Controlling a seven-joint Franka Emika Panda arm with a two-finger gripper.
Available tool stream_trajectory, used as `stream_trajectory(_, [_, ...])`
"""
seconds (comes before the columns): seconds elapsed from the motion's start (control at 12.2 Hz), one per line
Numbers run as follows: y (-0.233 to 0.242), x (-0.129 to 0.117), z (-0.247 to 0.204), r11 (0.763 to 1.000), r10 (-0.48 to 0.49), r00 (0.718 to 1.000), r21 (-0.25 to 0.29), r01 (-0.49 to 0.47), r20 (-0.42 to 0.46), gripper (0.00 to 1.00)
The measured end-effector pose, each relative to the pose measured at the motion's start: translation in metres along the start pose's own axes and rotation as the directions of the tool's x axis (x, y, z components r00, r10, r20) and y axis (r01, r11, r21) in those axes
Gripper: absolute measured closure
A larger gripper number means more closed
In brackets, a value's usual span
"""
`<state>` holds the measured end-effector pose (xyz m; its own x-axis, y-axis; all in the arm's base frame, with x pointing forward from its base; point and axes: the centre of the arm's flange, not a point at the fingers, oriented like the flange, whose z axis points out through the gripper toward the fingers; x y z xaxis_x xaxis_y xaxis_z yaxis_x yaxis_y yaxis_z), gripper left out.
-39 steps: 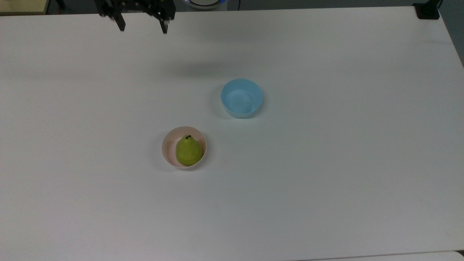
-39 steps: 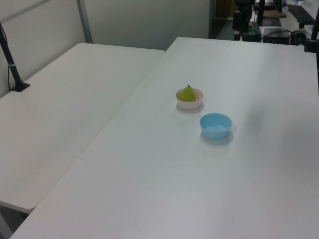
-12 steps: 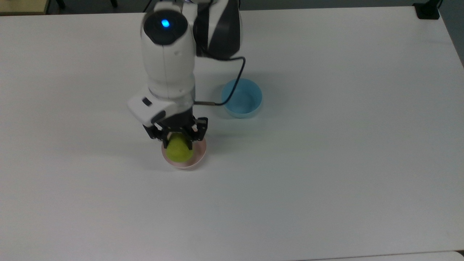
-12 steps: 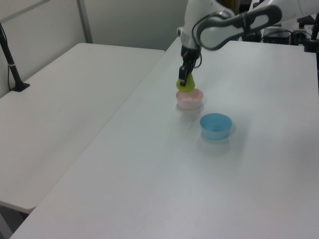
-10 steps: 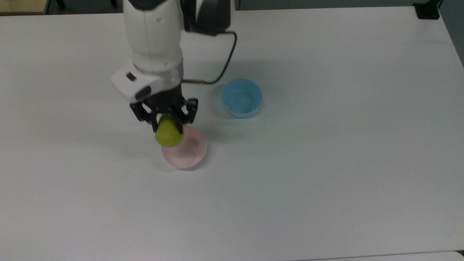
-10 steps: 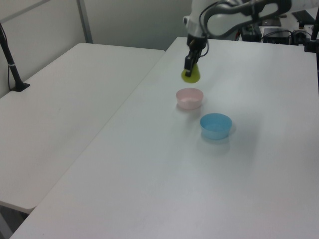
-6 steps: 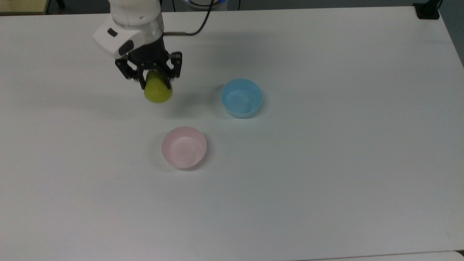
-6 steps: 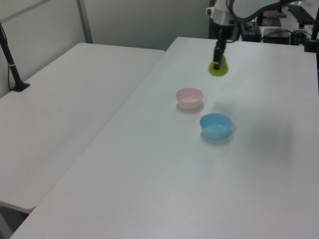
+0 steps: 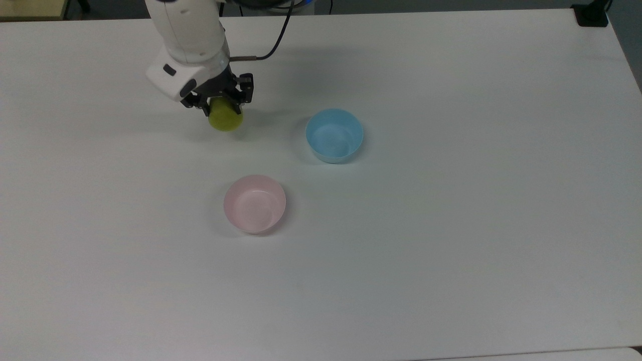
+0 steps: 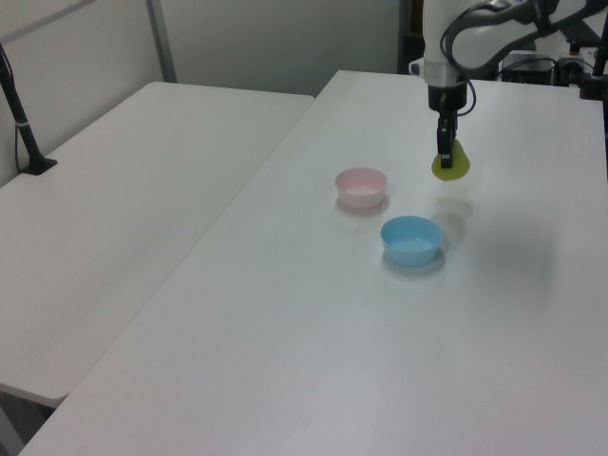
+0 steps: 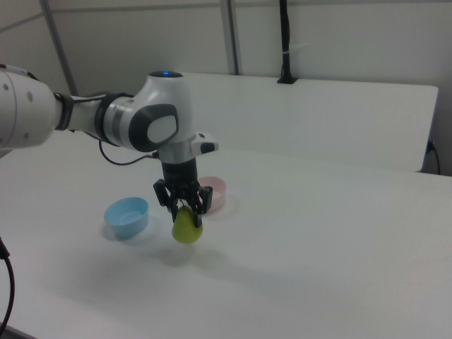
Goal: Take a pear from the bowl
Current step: 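Lift the held pear up and away from the pink bowl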
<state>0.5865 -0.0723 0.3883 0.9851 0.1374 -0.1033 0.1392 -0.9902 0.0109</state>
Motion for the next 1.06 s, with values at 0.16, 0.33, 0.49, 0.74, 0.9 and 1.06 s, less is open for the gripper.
stream_trajectory(0.16, [0.001,0.004,0.021,1.0,-0.01,0.999,-0.014,0.01,0.04,0.41])
stream_trajectory(0.33, [0.002,0.007,0.036,1.0,-0.016,0.998,-0.021,0.017,0.061,0.41])
stream_trajectory(0.49, [0.002,0.008,0.042,1.0,-0.018,0.997,-0.024,0.02,0.072,0.37])
stream_trajectory(0.74, [0.003,0.009,0.042,0.999,-0.018,0.997,-0.025,0.02,0.072,0.0])
stream_trajectory(0.9, [0.005,0.014,0.023,0.999,-0.017,0.999,-0.034,0.018,0.037,0.0])
stream_trajectory(1.06, [0.008,0.005,-0.045,0.999,0.018,0.999,-0.042,-0.019,-0.026,0.0])
